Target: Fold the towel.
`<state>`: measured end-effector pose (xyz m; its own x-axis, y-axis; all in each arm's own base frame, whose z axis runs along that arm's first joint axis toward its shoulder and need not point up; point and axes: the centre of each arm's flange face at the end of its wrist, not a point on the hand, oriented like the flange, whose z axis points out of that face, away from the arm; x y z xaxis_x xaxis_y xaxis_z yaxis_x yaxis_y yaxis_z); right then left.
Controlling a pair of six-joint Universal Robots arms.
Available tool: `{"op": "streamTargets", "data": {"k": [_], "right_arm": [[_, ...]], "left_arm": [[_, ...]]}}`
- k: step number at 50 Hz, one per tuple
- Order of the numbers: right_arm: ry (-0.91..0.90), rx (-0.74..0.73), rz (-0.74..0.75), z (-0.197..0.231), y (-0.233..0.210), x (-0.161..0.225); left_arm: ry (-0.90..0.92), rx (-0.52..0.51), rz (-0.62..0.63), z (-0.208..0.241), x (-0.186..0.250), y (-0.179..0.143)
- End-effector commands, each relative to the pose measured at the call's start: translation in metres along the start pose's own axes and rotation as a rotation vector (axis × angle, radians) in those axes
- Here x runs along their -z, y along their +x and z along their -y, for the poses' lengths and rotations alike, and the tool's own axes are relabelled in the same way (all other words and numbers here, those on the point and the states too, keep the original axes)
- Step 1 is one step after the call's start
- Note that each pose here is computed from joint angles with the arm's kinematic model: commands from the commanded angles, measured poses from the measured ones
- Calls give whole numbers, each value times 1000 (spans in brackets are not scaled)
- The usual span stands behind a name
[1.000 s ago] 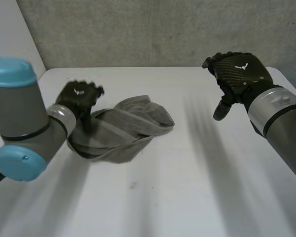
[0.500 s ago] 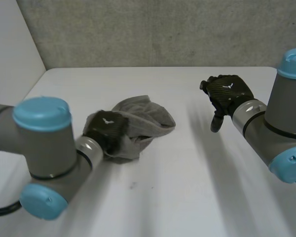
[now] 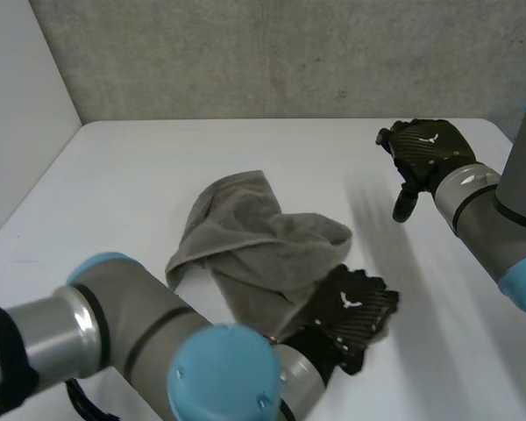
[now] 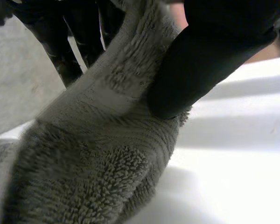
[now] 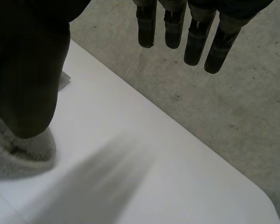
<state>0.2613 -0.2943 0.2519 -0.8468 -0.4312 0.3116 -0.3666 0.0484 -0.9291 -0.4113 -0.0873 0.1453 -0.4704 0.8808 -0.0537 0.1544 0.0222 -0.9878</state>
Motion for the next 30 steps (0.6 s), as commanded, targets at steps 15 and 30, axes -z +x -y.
{"op": "streamTargets", "data": {"k": [15, 30], "right_arm": [[17, -6, -36, 11, 18, 7], [-110, -24, 40, -5, 5, 8]], "left_arm": [[102, 22, 353, 67, 22, -137], [-88, 99, 493, 28, 43, -190]]}}
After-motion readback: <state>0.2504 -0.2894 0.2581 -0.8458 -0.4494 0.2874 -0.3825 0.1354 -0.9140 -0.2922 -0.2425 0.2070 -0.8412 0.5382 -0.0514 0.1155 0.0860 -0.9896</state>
